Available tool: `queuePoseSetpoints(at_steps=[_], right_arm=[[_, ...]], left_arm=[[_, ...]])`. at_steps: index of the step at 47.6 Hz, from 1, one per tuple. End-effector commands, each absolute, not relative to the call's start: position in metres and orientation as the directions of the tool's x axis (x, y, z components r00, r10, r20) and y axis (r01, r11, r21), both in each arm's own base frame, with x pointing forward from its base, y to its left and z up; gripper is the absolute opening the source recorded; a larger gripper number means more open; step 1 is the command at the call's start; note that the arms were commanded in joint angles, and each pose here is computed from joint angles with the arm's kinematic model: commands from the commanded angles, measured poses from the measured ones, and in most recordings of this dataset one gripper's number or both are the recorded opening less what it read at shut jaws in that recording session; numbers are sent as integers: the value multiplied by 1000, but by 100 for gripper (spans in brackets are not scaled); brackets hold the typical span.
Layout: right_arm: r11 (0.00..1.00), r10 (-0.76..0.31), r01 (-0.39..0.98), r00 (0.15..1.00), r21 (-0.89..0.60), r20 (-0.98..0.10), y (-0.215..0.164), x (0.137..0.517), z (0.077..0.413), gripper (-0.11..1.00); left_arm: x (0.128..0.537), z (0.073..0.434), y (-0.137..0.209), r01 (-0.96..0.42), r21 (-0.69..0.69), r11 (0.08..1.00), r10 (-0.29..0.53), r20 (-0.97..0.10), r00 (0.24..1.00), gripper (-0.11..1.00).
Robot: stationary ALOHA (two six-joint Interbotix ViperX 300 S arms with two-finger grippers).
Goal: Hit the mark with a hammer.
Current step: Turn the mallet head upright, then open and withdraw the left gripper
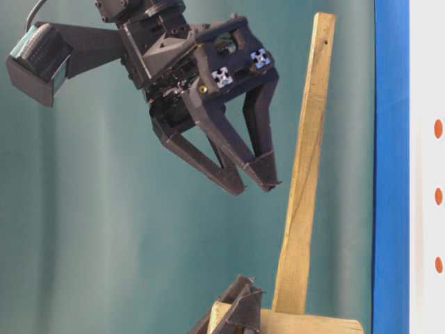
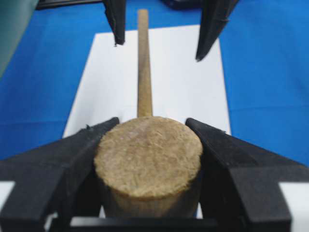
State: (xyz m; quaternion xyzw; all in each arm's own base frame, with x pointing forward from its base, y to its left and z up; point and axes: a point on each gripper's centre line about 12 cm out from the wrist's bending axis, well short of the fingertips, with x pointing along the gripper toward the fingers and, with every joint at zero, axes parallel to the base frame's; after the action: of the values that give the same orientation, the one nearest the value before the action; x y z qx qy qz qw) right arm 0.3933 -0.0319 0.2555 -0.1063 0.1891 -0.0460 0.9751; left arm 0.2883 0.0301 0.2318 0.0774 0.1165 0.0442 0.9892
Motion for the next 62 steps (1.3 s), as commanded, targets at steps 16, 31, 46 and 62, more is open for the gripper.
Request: queuePoseSetpoints(at_steps=[16,31,46,62], right_arm=[[984,-140,82,904,-156,-403,-37,422,233,91],[984,-157,102,889,-148,-430,-46,419,221,86],[985,-142,81,883,-155,-446,-44,419,219,13],[986,-139,79,883,-150,-448,-43,419,220,0]], left_arm=[[294,250,26,-62,168,984,91,-173,981,44],[296,253,19,-39,175,984,68,-163,984,44],[297,255,18,-35,180,983,64,-157,985,44],[298,258,18,-36,183,982,64,-148,987,44]])
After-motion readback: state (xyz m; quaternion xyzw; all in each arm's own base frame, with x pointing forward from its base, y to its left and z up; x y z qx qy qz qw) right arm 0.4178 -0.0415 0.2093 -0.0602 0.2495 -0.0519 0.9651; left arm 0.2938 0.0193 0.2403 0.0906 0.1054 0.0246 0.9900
